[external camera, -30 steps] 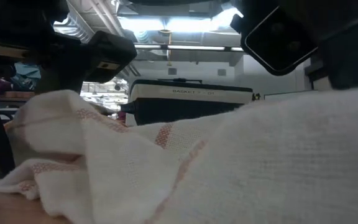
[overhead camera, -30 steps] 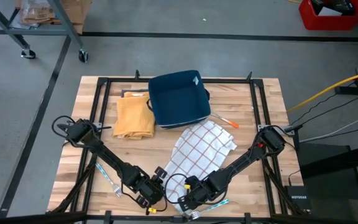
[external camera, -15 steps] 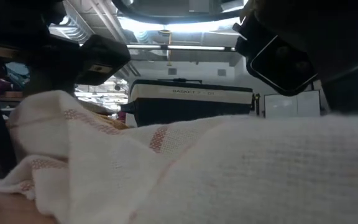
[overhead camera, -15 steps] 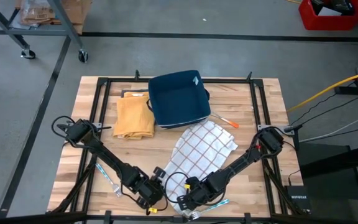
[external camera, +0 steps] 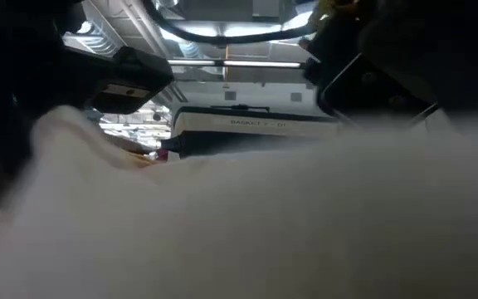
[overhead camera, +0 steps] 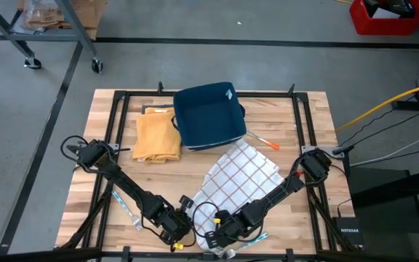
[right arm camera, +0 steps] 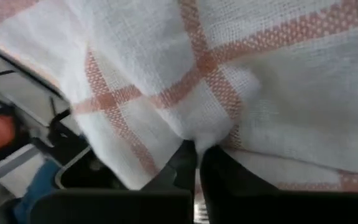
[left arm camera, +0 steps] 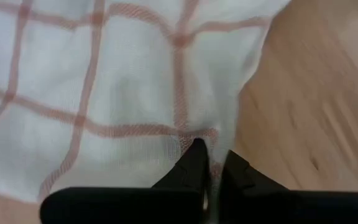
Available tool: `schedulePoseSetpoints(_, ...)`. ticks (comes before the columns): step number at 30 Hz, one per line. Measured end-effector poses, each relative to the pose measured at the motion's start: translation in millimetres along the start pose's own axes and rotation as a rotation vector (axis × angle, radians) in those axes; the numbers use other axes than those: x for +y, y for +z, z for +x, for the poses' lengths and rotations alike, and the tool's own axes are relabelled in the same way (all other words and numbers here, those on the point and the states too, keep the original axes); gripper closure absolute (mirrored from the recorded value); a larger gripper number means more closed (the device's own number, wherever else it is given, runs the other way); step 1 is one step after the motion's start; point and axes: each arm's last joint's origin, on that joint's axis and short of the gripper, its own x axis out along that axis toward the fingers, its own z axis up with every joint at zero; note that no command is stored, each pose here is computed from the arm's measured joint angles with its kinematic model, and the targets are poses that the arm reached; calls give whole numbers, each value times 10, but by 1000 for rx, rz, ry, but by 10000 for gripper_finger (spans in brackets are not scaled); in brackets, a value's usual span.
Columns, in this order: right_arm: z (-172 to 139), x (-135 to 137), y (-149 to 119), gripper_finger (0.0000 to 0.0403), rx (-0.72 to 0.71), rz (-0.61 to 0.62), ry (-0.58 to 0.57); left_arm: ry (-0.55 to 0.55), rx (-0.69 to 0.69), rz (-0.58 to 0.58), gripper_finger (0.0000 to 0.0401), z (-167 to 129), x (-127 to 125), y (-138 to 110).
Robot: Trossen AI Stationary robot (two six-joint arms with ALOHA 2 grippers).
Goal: Fold towel
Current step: Fold the white pattern towel
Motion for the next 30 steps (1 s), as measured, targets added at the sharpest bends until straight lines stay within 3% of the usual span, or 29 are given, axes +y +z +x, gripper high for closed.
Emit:
schedulePoseSetpoints(8, -94, 267, -97, 395, 22, 5, 91, -16, -15, -5, 399, -339, -6, 21)
schedulePoseSetpoints(15, -347, 578, -227, 397, 23, -14, 101, -36, 5, -6, 400, -641, -61, -24)
schedulePoseSetpoints(23, -664, 759, -381, 397, -63, -28, 40, -64, -40, 15, 400, -869, -146, 1)
schedulePoseSetpoints(30, -784, 685, -385, 395, -154, 6, -95, 16, -118, 58, 400, -964, 34, 206)
